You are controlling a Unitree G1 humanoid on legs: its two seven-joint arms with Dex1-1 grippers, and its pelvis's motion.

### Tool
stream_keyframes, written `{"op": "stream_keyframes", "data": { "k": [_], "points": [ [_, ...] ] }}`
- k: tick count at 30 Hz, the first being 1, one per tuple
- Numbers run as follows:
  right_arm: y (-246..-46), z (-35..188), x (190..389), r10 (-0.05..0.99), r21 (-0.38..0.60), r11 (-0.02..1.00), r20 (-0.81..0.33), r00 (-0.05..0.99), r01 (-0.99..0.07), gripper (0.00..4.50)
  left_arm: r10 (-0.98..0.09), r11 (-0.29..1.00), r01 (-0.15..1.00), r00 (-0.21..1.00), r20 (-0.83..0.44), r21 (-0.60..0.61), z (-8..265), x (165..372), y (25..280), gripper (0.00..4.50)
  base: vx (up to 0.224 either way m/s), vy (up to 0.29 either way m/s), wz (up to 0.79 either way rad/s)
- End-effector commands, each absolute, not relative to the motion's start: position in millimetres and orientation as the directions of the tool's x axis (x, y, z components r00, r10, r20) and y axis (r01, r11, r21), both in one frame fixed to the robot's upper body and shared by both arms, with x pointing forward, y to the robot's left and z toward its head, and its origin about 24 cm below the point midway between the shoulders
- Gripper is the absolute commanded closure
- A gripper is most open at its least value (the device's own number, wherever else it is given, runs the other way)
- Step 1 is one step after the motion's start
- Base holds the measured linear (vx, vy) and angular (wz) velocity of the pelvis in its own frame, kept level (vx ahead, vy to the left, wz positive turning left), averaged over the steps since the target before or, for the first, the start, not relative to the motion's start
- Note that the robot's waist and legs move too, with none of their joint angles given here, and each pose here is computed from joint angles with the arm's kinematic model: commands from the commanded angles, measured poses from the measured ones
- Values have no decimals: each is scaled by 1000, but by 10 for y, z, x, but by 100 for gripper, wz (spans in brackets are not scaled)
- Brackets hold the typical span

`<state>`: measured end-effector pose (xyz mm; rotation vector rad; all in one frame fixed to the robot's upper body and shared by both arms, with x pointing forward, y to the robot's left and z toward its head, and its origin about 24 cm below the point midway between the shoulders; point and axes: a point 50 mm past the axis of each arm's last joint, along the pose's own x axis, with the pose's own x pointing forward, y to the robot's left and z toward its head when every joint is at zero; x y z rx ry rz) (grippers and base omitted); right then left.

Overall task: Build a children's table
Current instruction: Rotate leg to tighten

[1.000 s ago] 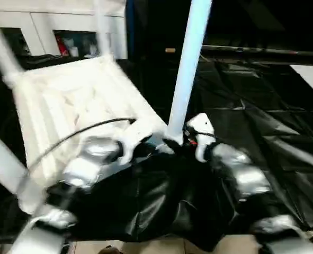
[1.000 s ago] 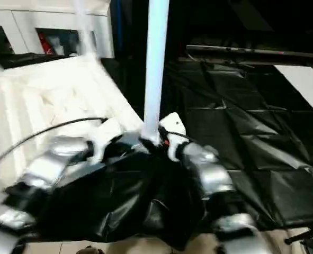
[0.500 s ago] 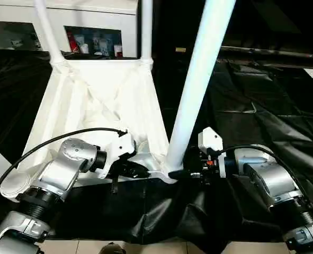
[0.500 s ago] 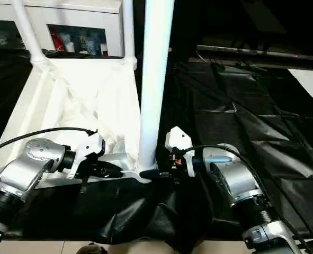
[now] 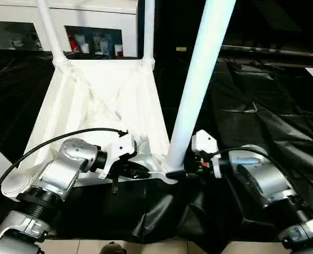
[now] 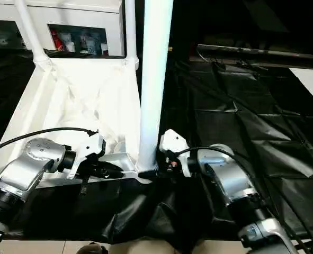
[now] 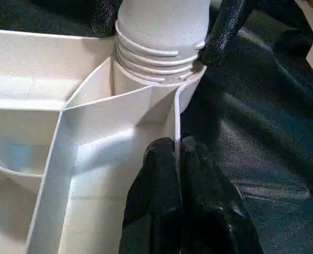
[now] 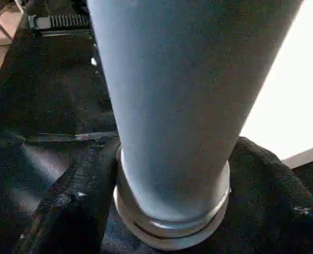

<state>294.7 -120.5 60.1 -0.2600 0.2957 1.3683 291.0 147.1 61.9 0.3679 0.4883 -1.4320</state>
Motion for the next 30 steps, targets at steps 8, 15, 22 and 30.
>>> {"op": "stream_keyframes", "data": {
  "k": [8, 15, 22, 30],
  "points": [
    [-1134, 611, 2930, 932, -1, 161, -330, 152, -987, 179, -852, 84, 995, 42, -522, -57, 562, 2882, 1356, 450, 0, 0, 0],
    [-1054, 322, 3123, 757, 12, 607, -314, 573, -795, 180, -800, 334, 942, 304, -517, 37, 476, 3071, 1186, 450, 0, 0, 0],
    [-799, 229, 3259, 488, 92, 870, -309, 816, -485, 180, -787, 431, 902, 386, -481, 19, 381, 3096, 717, 450, 0, 0, 0],
    [-473, 347, 3210, 611, 114, 790, -224, 759, -602, 108, -802, 397, 917, 367, -472, 38, 423, 3100, 604, 450, 0, 0, 0]
  ]
}}
